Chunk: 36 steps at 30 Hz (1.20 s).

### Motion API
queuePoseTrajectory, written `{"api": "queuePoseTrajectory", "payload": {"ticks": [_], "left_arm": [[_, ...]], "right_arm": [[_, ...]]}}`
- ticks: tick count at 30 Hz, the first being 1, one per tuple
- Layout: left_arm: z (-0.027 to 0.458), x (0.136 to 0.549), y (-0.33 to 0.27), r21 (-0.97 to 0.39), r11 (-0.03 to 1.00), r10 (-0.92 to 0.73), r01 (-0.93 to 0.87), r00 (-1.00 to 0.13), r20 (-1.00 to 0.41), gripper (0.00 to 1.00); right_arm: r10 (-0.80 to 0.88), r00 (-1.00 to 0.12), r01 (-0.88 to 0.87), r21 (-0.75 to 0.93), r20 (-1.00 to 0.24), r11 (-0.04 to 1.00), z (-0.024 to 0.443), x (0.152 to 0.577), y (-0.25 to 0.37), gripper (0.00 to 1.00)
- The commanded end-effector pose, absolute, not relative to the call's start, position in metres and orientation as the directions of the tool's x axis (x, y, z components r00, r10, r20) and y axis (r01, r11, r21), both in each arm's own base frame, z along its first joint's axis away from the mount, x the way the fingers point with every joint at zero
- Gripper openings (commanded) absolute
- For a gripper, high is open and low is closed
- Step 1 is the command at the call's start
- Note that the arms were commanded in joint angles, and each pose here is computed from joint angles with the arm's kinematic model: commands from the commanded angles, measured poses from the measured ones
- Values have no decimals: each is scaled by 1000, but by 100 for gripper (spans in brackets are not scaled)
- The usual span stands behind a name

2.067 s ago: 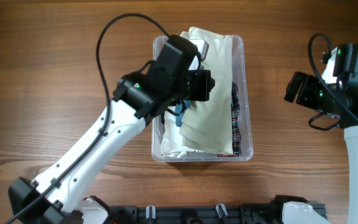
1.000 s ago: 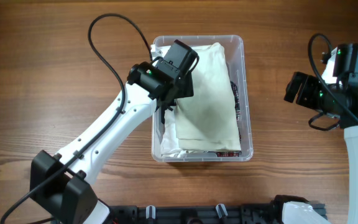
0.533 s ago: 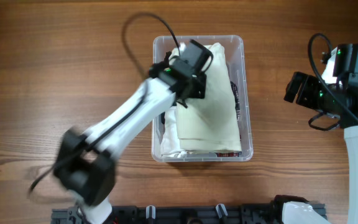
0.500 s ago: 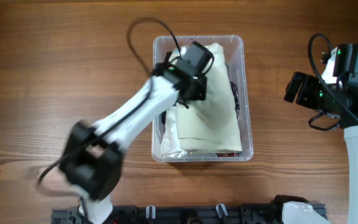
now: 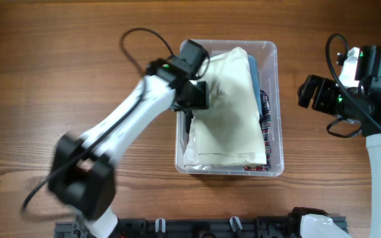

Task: Pack container

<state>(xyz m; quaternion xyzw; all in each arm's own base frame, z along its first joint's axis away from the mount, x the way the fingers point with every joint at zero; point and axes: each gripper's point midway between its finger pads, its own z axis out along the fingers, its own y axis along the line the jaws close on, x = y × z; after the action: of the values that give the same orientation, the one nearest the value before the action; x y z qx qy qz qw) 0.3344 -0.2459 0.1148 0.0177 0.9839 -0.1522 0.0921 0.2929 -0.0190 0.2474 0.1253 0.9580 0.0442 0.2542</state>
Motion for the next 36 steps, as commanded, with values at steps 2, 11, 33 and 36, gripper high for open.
{"api": "queuePoseTrajectory", "payload": {"ticks": [2, 11, 33, 36], "left_arm": [[225, 366, -155, -234, 971, -159, -38, -837, -523, 100], [229, 367, -12, -191, 913, -408, -362, -776, -481, 100], [228, 133, -11, -362, 921, -381, -141, -508, -772, 100], [228, 133, -11, -362, 921, -381, -141, -508, -772, 100]], "right_arm": [[145, -845, 76, 153, -515, 985, 248, 312, 4, 100], [147, -801, 80, 139, -580, 987, 245, 355, 12, 100], [235, -488, 89, 219, -840, 972, 237, 153, 6, 100], [235, -488, 89, 220, -840, 971, 237, 153, 6, 100]]}}
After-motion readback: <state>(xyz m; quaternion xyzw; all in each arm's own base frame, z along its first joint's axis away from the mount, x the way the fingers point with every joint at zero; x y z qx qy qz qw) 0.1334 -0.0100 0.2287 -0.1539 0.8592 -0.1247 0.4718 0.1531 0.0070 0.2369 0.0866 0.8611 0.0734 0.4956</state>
